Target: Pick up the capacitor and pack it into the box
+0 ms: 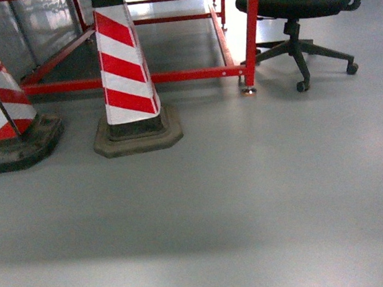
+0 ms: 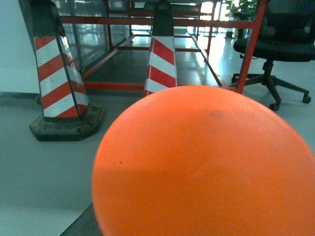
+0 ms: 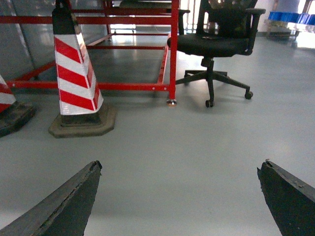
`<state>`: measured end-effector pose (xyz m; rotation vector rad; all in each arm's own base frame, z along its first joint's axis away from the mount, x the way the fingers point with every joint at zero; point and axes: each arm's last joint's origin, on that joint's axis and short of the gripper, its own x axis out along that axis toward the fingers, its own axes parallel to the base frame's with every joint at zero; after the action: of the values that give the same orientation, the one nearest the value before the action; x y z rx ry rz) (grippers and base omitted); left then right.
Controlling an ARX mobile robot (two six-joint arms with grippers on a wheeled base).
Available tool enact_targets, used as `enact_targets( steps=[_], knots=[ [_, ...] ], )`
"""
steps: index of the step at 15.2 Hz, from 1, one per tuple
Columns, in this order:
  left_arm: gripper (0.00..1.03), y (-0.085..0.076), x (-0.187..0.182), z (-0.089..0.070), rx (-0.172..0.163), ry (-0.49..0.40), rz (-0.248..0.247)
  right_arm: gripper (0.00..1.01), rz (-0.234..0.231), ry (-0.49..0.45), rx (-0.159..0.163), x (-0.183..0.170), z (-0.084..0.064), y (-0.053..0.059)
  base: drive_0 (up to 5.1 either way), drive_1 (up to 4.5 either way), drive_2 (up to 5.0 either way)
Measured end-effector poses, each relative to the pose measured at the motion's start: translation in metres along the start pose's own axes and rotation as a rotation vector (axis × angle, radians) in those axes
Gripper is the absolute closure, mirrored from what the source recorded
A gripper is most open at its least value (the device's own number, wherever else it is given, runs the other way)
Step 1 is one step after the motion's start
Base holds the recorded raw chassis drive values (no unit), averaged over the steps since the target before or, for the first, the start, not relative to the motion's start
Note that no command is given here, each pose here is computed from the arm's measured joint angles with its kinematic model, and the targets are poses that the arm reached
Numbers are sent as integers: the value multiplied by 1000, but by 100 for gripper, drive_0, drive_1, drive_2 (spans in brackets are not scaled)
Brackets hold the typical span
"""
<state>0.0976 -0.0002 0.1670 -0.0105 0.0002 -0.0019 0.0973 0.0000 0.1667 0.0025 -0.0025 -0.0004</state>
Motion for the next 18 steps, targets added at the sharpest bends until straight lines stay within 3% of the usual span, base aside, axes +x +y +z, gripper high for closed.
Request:
enact_targets(
  steps=[18],
  knots=[
    [59,0,0,0,0,-2,1,3,3,-5,0,0,0,0,-502,243,243]
  ],
)
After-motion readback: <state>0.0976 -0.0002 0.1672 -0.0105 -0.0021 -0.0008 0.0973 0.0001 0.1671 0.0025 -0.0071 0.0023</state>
